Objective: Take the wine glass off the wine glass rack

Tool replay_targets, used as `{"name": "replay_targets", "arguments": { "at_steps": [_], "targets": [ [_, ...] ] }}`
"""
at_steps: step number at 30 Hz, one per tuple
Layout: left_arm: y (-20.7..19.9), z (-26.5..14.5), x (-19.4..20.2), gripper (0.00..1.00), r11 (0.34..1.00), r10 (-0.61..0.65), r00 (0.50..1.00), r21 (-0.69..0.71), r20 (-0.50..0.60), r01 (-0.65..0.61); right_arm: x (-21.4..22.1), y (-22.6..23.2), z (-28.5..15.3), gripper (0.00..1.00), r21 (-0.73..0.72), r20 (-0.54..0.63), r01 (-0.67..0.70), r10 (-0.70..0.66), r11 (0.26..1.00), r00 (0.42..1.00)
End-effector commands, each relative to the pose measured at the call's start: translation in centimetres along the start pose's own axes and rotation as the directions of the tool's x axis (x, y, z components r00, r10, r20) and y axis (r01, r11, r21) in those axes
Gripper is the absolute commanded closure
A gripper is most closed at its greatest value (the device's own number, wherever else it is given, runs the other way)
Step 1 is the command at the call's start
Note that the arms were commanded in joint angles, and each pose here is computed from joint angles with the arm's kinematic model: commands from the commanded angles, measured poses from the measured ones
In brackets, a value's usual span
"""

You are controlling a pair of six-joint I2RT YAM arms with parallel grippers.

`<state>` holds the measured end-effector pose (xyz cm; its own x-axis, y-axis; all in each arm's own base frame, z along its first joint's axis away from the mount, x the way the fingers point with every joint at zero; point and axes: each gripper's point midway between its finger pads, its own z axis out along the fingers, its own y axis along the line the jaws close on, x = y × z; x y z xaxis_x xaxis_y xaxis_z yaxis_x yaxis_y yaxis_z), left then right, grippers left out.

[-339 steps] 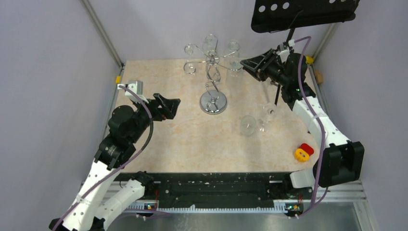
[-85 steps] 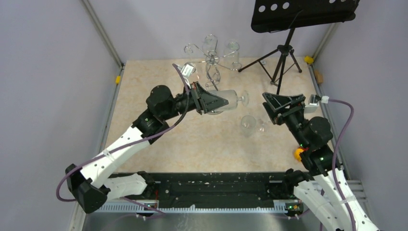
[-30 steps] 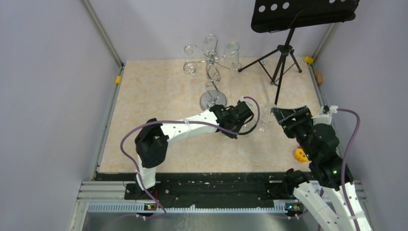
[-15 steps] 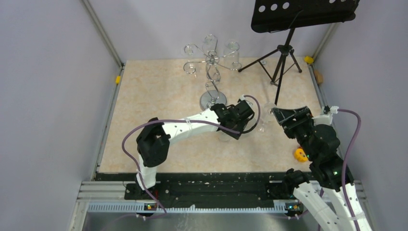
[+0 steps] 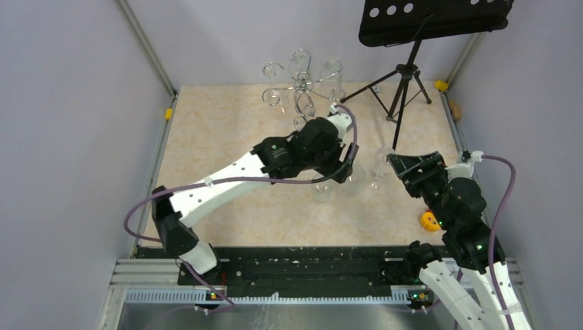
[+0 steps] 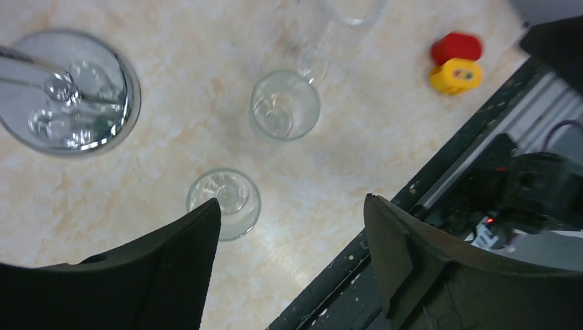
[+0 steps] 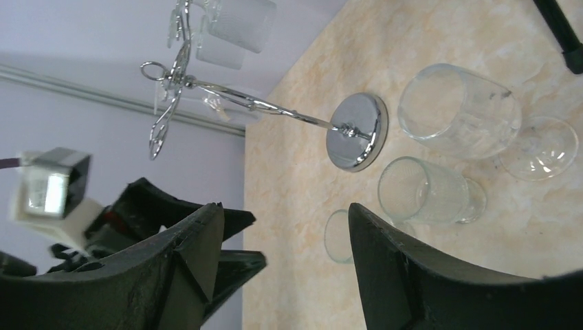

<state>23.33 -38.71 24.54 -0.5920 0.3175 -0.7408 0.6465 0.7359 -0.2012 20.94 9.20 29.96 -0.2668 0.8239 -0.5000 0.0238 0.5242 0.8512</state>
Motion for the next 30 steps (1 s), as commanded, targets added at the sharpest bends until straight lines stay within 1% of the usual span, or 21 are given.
{"name": "replay_targets", "arguments": {
  "at_steps": [1,4,6,8,9,12,16,19,24,27,30],
  "targets": [
    [-1.6,-6.7,-7.2,0.19,0.99,-0.015,0.962,0.14,0.274,-0.025,-0.9,4.1,-0.7,0.32,-0.139,-0.005,-0.038,0.037,0.99,0.999],
    [-0.8,-10.1,-11.1,0.17,0.979,-0.098,0.907,0.205,0.409,0.014,-0.4,4.1,-0.2,0.32,-0.14,-0.03,-0.051,0.048,0.989,0.998],
    [-0.1,-12.2,-13.3,0.16,0.963,-0.164,0.87,0.269,0.465,0.038,0.0,4.2,0.0,0.32,-0.15,-0.046,-0.066,0.06,0.987,0.997],
    [1.5,-14.2,-15.2,0.15,0.953,-0.217,0.825,0.297,0.521,0.063,0.3,4.4,0.1,0.33,-0.161,-0.06,-0.079,0.07,0.984,0.996],
    [3.0,-14.9,-16.3,0.15,0.954,-0.239,0.796,0.286,0.556,0.087,0.3,4.4,0.2,0.33,-0.161,-0.062,-0.08,0.07,0.984,0.996],
    [6.6,-16.7,-18.1,0.14,0.958,-0.275,0.731,0.239,0.625,0.156,0.3,4.2,0.2,0.33,-0.151,-0.06,-0.081,0.073,0.985,0.996],
    [11.7,-17.8,-18.9,0.12,0.935,-0.351,0.663,0.209,0.661,0.287,0.7,4.1,0.3,0.33,-0.162,-0.073,-0.1,0.089,0.982,0.993],
    [15.5,-18.3,-19.5,0.12,0.918,-0.363,0.618,0.155,0.698,0.365,0.8,4.9,0.3,0.33,-0.209,-0.085,-0.132,0.116,0.969,0.99],
    [21.0,-17.1,-19.5,0.12,0.866,-0.428,0.58,0.131,0.693,0.483,1.3,5.1,0.5,0.33,-0.221,-0.109,-0.15,0.129,0.964,0.986],
    [24.0,-16.2,-19.3,0.12,0.841,-0.455,0.563,0.126,0.69,0.526,1.3,5.0,0.4,0.33,-0.217,-0.111,-0.152,0.131,0.964,0.985],
    [26.0,-14.8,-19.5,0.12,0.83,-0.489,0.569,0.152,0.661,0.537,1.4,5.7,0.3,0.33,-0.246,-0.124,-0.168,0.141,0.955,0.982]
  ]
}}
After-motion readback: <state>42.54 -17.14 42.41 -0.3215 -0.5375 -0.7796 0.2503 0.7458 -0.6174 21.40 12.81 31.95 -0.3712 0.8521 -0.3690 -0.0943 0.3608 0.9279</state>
